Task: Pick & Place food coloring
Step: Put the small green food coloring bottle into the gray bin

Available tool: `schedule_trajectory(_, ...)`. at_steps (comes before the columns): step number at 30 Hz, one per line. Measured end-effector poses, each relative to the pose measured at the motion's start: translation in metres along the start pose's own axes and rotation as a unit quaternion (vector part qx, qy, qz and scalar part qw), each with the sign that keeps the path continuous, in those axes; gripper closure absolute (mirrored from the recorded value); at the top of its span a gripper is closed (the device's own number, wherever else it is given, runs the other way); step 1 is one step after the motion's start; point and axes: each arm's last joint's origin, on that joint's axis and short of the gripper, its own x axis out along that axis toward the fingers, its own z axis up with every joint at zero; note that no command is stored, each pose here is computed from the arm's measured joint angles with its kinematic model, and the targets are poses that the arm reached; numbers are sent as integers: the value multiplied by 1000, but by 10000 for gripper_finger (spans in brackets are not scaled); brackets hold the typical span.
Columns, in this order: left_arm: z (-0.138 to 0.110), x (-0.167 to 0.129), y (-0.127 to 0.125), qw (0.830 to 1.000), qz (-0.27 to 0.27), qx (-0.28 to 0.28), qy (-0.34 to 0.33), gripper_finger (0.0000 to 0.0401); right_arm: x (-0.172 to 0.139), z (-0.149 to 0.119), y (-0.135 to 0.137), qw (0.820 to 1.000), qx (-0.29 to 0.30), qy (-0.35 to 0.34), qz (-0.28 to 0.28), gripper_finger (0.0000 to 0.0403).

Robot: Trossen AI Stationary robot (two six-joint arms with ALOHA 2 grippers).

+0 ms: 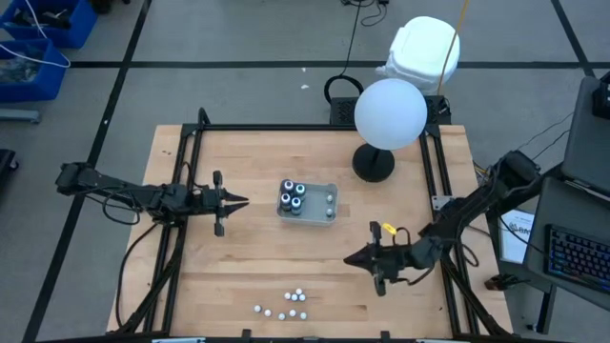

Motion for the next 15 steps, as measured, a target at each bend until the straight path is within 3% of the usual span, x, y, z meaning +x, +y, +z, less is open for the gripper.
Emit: schedule_trajectory(15,0,0,0,1000,0,0,0,350,20,10,10,1000,8,1,0,403)
